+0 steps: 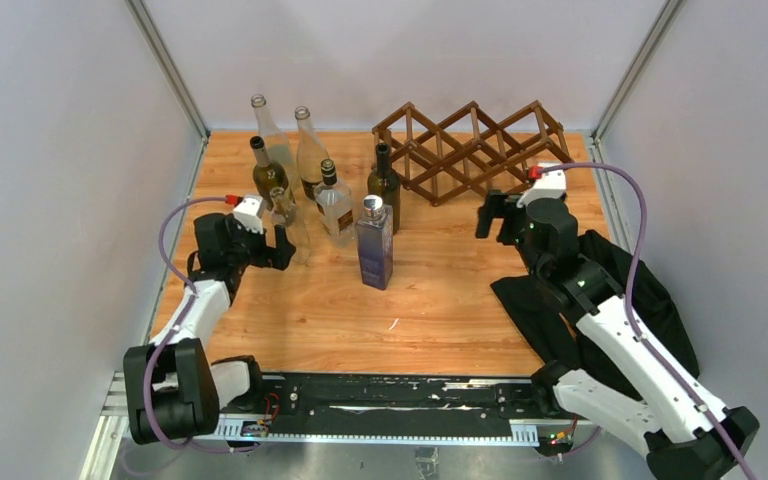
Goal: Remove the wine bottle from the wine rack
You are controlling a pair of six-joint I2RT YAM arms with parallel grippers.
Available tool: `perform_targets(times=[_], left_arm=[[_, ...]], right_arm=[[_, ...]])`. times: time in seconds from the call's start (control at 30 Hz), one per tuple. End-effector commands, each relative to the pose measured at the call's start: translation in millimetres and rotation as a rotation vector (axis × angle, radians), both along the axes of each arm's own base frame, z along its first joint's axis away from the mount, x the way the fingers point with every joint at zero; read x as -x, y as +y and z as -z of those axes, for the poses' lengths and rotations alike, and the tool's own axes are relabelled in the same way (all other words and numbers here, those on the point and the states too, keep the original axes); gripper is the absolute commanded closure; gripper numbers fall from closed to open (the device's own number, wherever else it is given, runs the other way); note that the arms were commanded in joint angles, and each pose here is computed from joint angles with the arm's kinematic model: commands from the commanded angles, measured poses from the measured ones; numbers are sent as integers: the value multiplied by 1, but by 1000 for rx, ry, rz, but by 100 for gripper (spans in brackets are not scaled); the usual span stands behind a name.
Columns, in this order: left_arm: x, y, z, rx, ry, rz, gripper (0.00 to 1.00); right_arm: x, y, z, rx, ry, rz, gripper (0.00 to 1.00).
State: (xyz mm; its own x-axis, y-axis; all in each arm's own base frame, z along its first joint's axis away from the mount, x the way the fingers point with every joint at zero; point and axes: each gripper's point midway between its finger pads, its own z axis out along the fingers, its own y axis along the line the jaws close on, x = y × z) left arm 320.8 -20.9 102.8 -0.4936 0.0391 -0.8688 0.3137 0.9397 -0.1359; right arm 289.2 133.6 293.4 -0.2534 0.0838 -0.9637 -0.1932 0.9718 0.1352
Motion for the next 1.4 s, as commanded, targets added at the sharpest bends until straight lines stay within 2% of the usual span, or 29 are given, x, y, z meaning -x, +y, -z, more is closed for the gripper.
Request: perform_targets(times=[0.0,0.07,0.23,0.27,0.43,0.57,0.63,0.73,0.83,0.87,0.93,1.03,1.1,1.23,1.3,1.37], left_arm=[[-21,-14,-12,-28,-156,44,0],[-21,-17,-11,-31,-200,42,0],[-13,-27,-7,-50,-325,72,0],[-14,-28,-13,-58,-375,73,0],[-18,-25,-17,-66,-415,49,0],[-20,-18,-24,-100,-517,10,0],[-20,-15,-21,-76,-544,-21,0],[-26,-4,-15,-90,-498,-87,0],[-22,3,-9,-91,-511,-131,0],[-20,2,-17,-87,-569,-132,0],[-20,1,-17,-60,-592,-147,0],[-25,5,-4,-95,-490,-152,0],[-36,8,-3,-69,-469,-182,0],[-37,8,-1,-89,-445,-180,0],[-37,7,-3,-78,-468,-184,0],[-37,7,-2,-81,-458,-181,0]], right_arm=[[-11,-99,53,41,78,457,4],[-10,-132,65,81,40,611,4],[-9,-192,92,125,-28,867,4],[-8,-201,102,138,-14,905,3],[-16,-228,140,168,63,982,3],[-34,-226,160,177,61,891,3],[-38,-222,173,207,90,847,3],[-33,-218,190,243,124,802,3],[-30,-215,196,231,81,770,3],[-31,-212,199,232,73,751,3],[-33,-209,200,245,54,725,2],[-35,-202,202,251,-5,677,2],[-37,-191,200,283,-48,614,2],[-54,-168,218,334,18,452,1],[-56,-172,215,359,-67,477,0],[-58,-171,212,350,-41,485,0]])
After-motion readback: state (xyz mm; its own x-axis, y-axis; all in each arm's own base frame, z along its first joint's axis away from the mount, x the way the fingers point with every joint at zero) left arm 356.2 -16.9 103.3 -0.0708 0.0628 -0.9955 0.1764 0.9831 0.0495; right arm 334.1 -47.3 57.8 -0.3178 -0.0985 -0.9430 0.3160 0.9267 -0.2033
